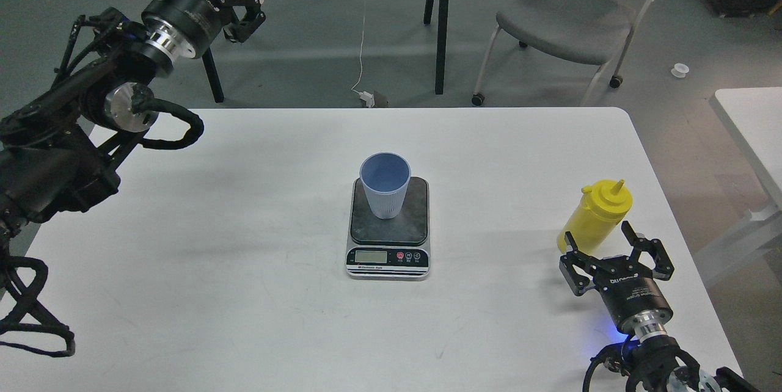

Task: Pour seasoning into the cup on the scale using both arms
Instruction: 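Lower the right gripper and grasp the yellow squeeze bottle, then lift the yellow bottle with the right gripper toward the cup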

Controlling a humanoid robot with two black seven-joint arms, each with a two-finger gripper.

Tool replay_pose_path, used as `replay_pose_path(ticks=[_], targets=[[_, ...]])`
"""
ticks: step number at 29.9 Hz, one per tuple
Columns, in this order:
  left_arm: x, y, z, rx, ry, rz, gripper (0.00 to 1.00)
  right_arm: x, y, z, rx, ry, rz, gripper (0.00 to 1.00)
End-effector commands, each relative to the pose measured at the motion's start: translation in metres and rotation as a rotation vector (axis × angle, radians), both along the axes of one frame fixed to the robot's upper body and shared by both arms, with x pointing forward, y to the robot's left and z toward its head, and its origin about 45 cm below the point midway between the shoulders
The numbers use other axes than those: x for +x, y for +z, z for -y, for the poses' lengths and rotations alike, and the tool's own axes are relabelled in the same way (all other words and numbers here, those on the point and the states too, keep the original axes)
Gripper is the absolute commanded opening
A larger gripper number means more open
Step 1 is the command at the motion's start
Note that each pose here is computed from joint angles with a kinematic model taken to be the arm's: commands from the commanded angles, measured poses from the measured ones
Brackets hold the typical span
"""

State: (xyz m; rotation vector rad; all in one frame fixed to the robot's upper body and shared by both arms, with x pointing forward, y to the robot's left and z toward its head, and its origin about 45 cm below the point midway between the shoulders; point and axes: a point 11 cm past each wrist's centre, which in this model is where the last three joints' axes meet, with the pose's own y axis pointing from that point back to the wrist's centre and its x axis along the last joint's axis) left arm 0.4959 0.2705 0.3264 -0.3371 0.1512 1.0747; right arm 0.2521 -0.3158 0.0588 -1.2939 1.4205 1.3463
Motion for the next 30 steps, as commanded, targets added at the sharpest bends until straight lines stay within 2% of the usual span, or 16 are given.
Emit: replay_pose_path(ticks=[1, 5, 14, 17, 20, 21, 26, 30], targets=[[-0.001, -0.003, 0.0, 0.009, -0.004, -0.007, 0.99, 0.006, 0.002, 0.0, 0.004, -0.012, 0.013, 0.97], [-0.002, -0.007, -0.001, 0.01, -0.003, -0.013, 0.99, 0.017, 0.004, 0.005, -0.014, -0.023, 0.022, 0.94], [-0.002, -0.009, 0.003, 0.006, -0.007, -0.017, 0.99, 0.041, 0.008, 0.017, -0.052, -0.052, 0.039, 0.77], [-0.002, -0.007, 0.001, 0.009, -0.004, -0.015, 0.99, 0.047, 0.007, 0.012, -0.046, -0.055, 0.042, 0.63], [-0.002, -0.007, -0.001, 0.011, 0.0, -0.014, 0.99, 0.052, 0.01, 0.005, -0.037, -0.046, 0.056, 0.43], [-0.002, -0.007, -0.001, 0.011, 0.0, -0.014, 0.99, 0.054, 0.012, 0.004, -0.042, -0.041, 0.063, 0.4], [-0.001, -0.001, -0.01, 0.011, 0.017, -0.004, 0.99, 0.066, 0.032, 0.025, -0.1, -0.063, 0.116, 0.38], [-0.001, 0.003, -0.018, 0.003, 0.032, 0.003, 0.99, 0.093, 0.083, 0.064, -0.272, -0.023, 0.227, 0.38]])
